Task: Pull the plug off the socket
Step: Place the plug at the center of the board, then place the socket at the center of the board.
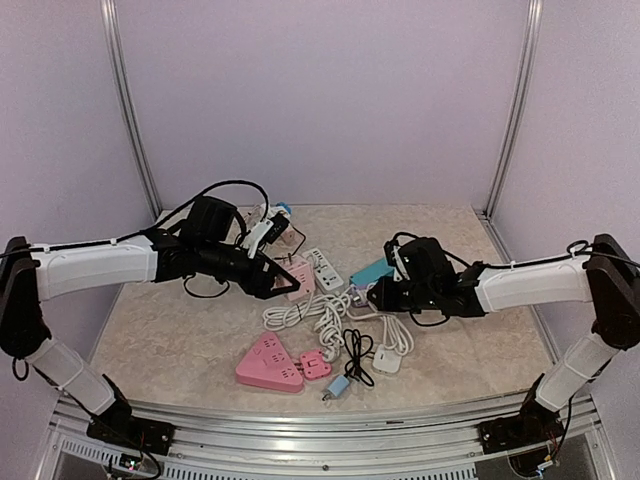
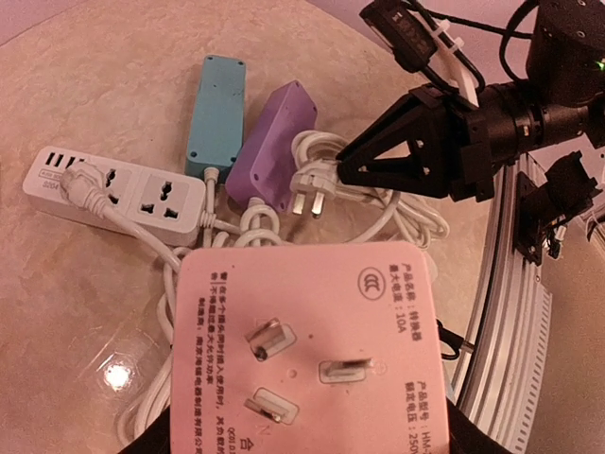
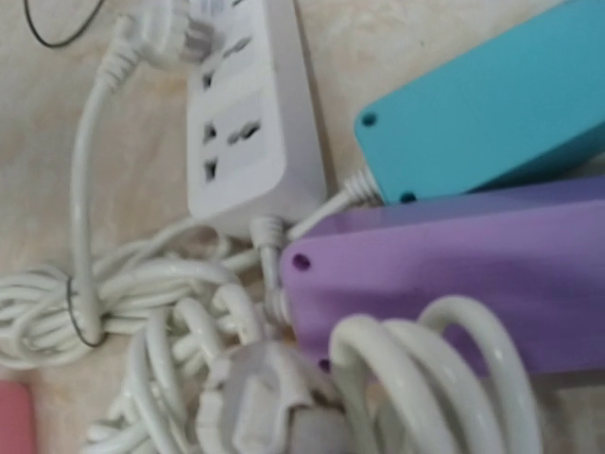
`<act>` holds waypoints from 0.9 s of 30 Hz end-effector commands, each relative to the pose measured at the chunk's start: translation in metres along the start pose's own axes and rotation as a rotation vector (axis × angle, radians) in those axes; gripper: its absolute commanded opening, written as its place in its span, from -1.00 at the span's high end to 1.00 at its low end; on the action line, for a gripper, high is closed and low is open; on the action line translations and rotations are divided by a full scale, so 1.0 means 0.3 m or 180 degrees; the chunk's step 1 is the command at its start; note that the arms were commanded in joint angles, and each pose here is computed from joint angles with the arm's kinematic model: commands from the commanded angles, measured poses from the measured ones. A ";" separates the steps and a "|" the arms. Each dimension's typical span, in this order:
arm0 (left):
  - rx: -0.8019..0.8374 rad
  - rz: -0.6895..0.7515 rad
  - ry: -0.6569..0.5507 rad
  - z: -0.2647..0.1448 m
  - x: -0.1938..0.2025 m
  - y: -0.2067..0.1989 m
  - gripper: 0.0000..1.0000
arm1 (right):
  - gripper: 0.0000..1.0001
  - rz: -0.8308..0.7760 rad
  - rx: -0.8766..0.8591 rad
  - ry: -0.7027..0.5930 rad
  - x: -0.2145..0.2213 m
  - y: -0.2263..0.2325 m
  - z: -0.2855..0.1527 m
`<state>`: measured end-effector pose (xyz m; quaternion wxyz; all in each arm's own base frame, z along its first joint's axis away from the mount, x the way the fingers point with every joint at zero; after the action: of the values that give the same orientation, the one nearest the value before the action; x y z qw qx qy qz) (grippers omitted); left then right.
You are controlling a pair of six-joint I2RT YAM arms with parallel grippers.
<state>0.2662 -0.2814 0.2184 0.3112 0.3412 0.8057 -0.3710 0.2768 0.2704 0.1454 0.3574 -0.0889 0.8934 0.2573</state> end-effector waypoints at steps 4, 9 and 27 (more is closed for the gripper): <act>-0.0334 -0.0654 -0.0185 0.023 0.013 0.116 0.97 | 0.39 -0.0157 -0.0072 -0.0159 -0.044 0.013 -0.014; -0.0793 -0.0874 -0.0116 -0.021 0.098 0.154 0.93 | -0.21 -0.0272 -0.0028 -0.0258 -0.077 0.017 -0.074; -0.1558 -0.1774 0.0245 -0.170 0.384 0.220 0.89 | -0.53 -0.0344 0.0112 -0.0631 -0.158 0.013 -0.185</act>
<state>0.2360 -0.1760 0.1353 0.2428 0.0566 0.9372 -0.2440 0.2759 0.2515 0.2070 0.4508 -0.1076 0.8523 0.2423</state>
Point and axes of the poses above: each gripper's point midway between its finger pads, its own z axis out along the fingers, its own y axis along the line the jaws close on, x = y × z, the point moved 6 cm from there along -z, back along the fingers, and after that the axes turned 4 degrees about -z, right-handed, at the moved point
